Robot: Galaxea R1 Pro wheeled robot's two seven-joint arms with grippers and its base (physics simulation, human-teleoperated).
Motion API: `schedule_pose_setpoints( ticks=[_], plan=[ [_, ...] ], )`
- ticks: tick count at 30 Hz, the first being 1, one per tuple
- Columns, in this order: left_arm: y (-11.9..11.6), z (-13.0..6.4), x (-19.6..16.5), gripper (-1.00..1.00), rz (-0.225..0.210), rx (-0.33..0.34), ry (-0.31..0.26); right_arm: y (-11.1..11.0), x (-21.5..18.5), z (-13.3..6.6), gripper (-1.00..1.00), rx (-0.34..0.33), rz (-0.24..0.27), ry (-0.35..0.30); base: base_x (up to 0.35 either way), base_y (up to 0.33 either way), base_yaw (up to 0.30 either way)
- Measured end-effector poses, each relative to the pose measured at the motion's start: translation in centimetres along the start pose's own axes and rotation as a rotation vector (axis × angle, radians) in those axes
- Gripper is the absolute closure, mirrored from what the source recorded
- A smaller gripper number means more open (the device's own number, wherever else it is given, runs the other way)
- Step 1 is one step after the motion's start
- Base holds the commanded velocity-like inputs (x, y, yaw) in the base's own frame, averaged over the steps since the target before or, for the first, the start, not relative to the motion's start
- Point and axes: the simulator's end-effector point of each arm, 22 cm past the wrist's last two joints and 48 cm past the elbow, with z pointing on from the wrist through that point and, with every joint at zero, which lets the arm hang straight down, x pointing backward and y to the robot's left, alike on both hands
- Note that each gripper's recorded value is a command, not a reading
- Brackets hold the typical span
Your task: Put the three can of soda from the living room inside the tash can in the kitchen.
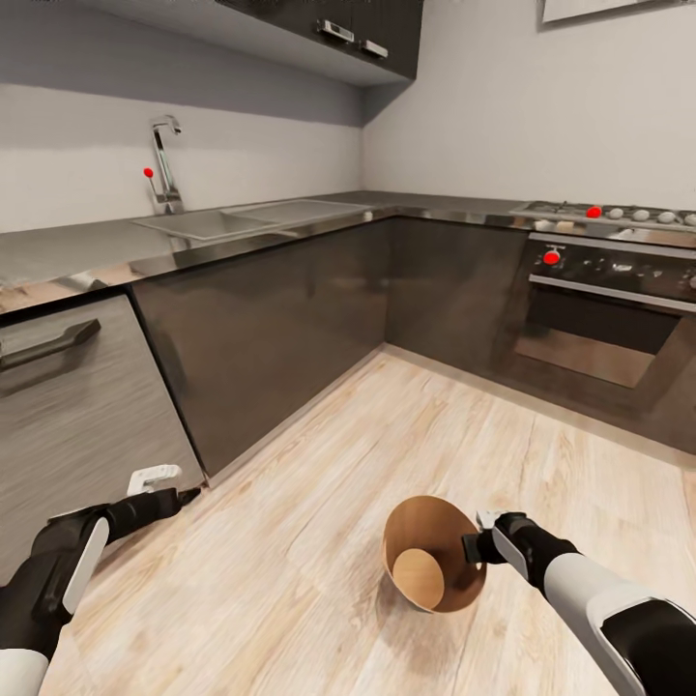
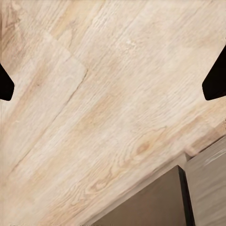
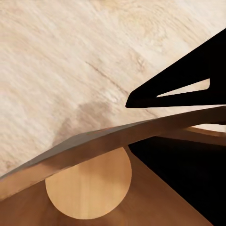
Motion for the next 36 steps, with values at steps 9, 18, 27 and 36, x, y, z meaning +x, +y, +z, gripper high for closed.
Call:
schedule_pose_setpoints(
  ticks=[9,18,27,36],
  plan=[
    [-0.8,-0.9,-1.7,-1.0,0.009,0.004,0.005,0.2,-1.8,-1.7,1.0,-0.016,-0.005,-0.037,0.0,0.0,0.0],
    [-2.0,-1.5,-2.8,-1.0,0.044,-0.003,0.026,0.2,-2.0,-3.0,1.0,-0.018,-0.007,-0.04,0.0,0.0,0.0],
    [-1.6,-2.3,-4.0,-1.0,0.047,-0.045,0.035,0.6,-3.7,-4.7,1.0,-0.068,-0.017,-0.11,0.0,0.0,0.0],
    [-2.8,-2.2,-3.4,-1.0,0.084,-0.059,0.084,-1.9,-4.2,-6.2,1.0,-0.044,-0.044,-0.183,0.0,0.0,0.0]
  ],
)
